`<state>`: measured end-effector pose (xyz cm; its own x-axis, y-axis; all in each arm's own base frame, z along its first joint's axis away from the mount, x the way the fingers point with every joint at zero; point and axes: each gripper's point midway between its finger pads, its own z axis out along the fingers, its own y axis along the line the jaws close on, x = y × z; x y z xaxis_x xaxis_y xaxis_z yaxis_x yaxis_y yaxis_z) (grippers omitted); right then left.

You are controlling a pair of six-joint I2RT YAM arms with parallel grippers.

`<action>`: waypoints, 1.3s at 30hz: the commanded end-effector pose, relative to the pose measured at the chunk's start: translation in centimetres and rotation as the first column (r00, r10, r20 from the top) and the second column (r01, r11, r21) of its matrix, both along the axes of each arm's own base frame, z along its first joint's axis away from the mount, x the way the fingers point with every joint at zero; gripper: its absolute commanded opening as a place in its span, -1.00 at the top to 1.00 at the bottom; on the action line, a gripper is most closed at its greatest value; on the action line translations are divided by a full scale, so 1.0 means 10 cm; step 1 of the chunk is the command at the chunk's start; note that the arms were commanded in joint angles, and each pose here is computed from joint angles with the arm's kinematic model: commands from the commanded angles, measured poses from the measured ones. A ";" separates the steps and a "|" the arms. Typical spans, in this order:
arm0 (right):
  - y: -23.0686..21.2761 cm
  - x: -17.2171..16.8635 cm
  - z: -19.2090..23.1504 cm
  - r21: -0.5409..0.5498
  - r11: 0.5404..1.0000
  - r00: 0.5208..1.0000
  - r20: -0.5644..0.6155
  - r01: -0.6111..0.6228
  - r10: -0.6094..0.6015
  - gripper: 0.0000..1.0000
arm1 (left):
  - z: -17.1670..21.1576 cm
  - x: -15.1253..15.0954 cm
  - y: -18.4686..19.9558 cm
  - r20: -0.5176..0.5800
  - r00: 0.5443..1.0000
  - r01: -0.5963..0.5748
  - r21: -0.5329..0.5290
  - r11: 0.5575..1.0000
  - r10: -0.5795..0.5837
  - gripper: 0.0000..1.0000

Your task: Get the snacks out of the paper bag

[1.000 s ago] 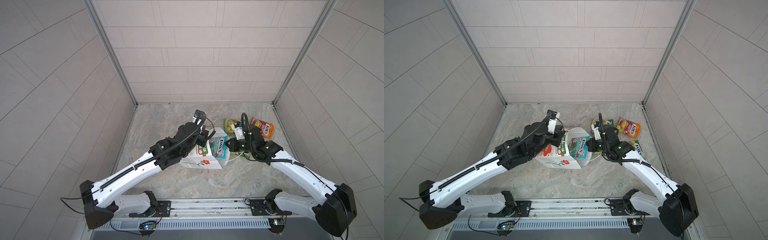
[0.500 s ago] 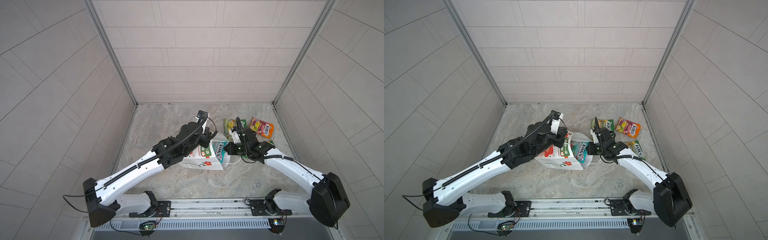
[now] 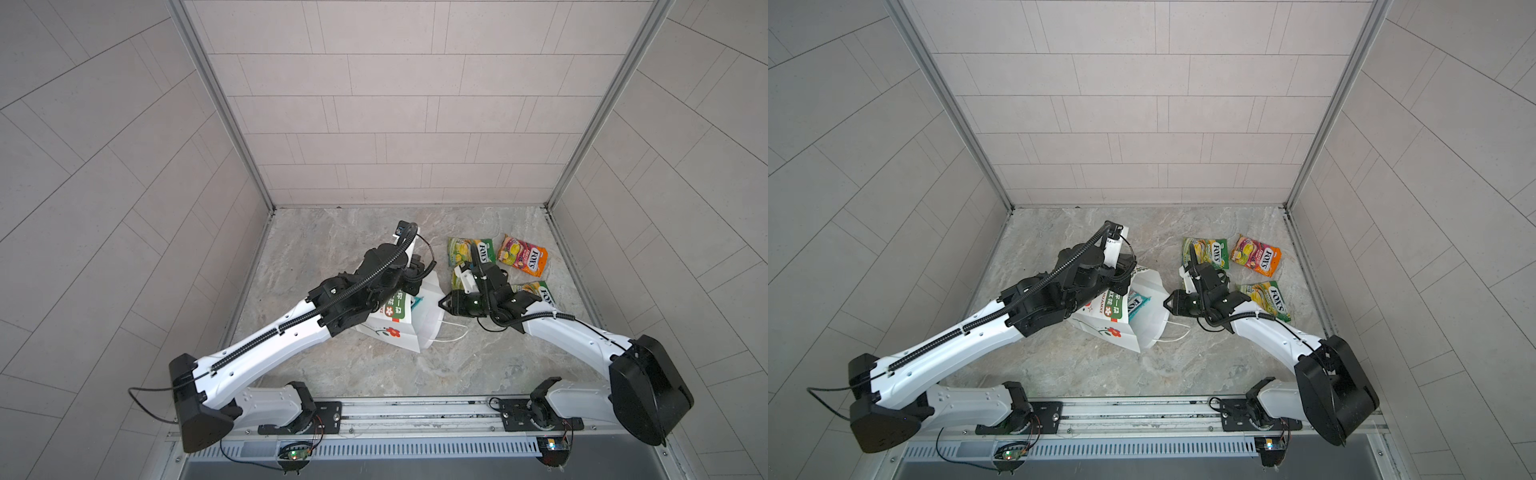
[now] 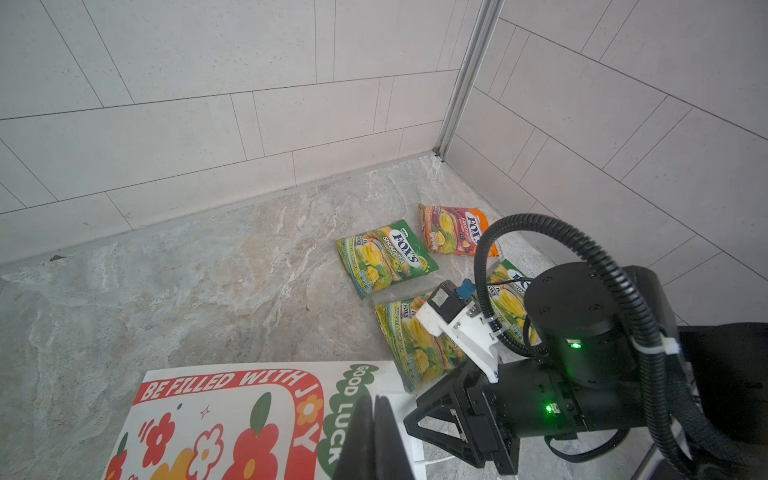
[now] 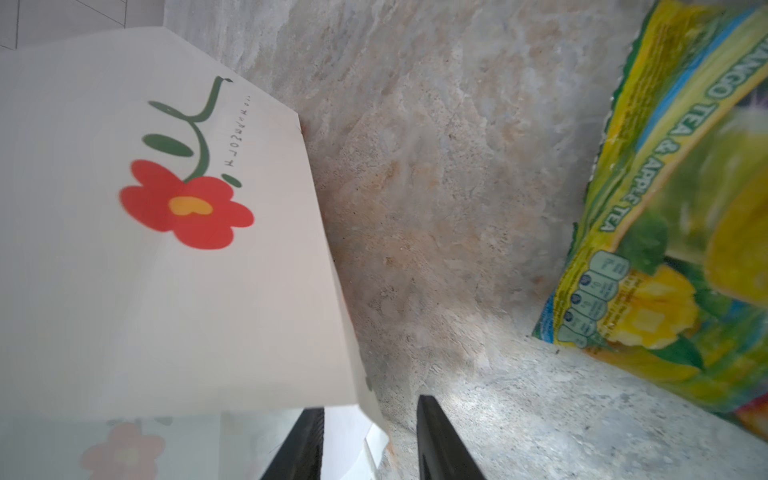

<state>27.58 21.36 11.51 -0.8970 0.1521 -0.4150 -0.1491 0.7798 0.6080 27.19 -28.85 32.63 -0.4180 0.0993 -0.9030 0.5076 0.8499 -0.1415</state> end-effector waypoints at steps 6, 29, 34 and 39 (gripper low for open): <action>0.11 -0.11 0.28 0.078 0.996 0.998 0.062 -0.035 0.030 0.15 | 0.14 0.13 -0.09 0.030 0.999 -0.041 -0.055 0.998 0.043 1.00; 0.70 -0.35 0.04 0.153 0.982 0.991 0.089 -0.114 0.101 0.07 | 0.23 0.25 -0.02 0.050 0.989 -0.132 -0.068 0.989 0.136 1.00; 0.75 -0.34 -0.07 0.115 0.984 0.990 0.063 -0.134 0.128 0.02 | 0.25 0.23 -0.06 0.047 0.992 -0.110 -0.077 0.991 0.113 1.00; 0.85 -0.18 -0.11 0.119 0.988 0.995 0.047 -0.094 0.089 -0.16 | 0.26 0.21 -0.10 0.040 0.996 -0.082 -0.086 0.993 0.086 1.00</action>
<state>24.61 29.22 9.67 -0.9054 0.0885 -0.4152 -0.2471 0.6855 0.6849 29.19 -29.29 32.57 -0.4156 0.0461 -0.9084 0.4269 0.8918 -0.1501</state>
